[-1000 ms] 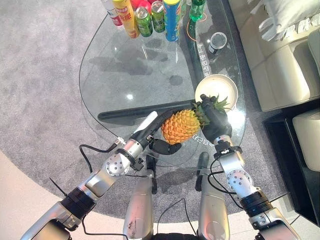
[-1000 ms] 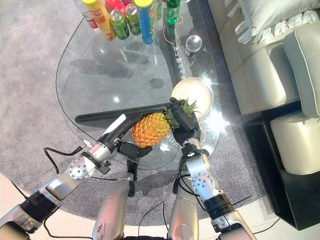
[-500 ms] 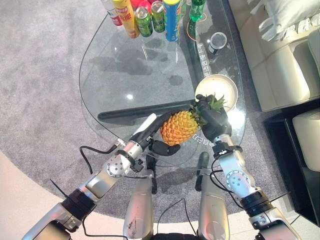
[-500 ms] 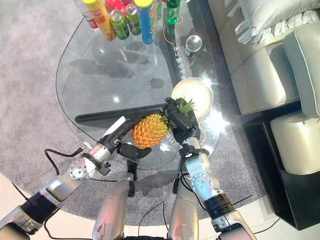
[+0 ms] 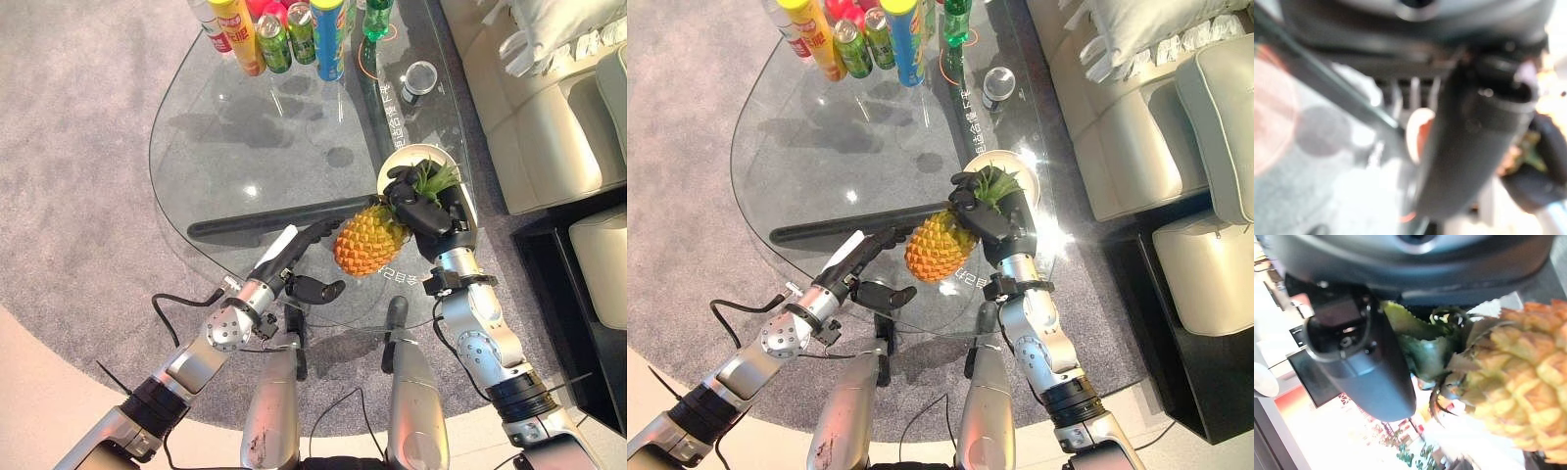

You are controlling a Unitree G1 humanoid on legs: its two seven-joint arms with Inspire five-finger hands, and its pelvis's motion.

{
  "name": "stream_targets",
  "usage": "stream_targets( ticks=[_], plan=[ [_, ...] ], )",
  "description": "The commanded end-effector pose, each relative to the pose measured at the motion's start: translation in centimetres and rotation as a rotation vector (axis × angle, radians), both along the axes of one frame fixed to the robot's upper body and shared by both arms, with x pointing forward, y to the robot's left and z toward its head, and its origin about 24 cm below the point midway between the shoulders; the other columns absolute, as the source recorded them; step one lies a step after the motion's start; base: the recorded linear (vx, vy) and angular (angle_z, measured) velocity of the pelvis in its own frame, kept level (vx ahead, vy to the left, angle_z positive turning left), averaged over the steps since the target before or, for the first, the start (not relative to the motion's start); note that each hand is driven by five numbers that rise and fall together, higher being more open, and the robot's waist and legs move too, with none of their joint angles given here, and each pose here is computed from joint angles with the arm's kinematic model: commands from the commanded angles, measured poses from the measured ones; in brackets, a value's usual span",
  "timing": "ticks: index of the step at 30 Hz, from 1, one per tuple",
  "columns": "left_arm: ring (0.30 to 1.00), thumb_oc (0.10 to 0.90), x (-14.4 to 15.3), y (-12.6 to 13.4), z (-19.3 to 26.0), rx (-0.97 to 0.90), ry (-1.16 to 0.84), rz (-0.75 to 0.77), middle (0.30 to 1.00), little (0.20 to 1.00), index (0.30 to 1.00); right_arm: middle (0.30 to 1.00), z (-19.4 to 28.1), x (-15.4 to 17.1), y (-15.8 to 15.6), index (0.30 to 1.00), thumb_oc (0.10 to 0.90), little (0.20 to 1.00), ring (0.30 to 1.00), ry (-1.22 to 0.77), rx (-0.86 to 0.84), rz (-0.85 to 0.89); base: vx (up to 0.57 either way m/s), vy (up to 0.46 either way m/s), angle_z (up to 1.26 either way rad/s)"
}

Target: Pick up the fruit to the plate

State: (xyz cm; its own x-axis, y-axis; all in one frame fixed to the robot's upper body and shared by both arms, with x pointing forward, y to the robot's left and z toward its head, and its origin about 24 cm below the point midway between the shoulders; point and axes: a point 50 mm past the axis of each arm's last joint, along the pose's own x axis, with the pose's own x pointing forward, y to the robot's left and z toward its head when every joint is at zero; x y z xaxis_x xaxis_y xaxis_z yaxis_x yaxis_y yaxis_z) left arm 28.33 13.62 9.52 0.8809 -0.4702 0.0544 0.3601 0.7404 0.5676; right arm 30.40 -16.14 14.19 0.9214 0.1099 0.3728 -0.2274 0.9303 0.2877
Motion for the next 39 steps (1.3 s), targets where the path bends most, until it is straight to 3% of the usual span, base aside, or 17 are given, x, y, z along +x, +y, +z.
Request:
stream_targets(
  ticks=[1,13,31,39],
  plan=[
    [0.9,0.8,-0.5,-1.2,3.9,-0.096,-0.171,-0.057,0.9,0.9,0.9,0.3,8.9,-2.6,0.5,0.3,0.1,0.2,0.3,-0.472,0.004,-0.04,0.0,0.0,0.0],
    [0.9,0.8,-0.1,-1.3,2.6,-0.091,-0.109,0.0,0.9,0.9,0.9,0.3,10.2,-2.8,-0.8,0.3,0.1,0.2,0.3,-0.551,-0.091,-0.321,0.0,0.0,0.0],
    [0.9,0.8,0.3,-1.8,-1.3,-0.123,0.051,0.101,0.9,0.9,0.9,0.3,14.6,-1.6,-2.8,0.3,0.1,0.2,0.3,-0.718,-0.012,-0.626,0.0,0.0,0.0],
    [0.9,0.8,0.1,-2.3,-1.7,-0.144,0.071,0.101,0.9,0.9,0.9,0.3,16.9,-1.1,-3.6,0.3,0.1,0.2,0.3,-0.809,-0.062,-0.77,0.0,0.009,0.01]
  ],
)
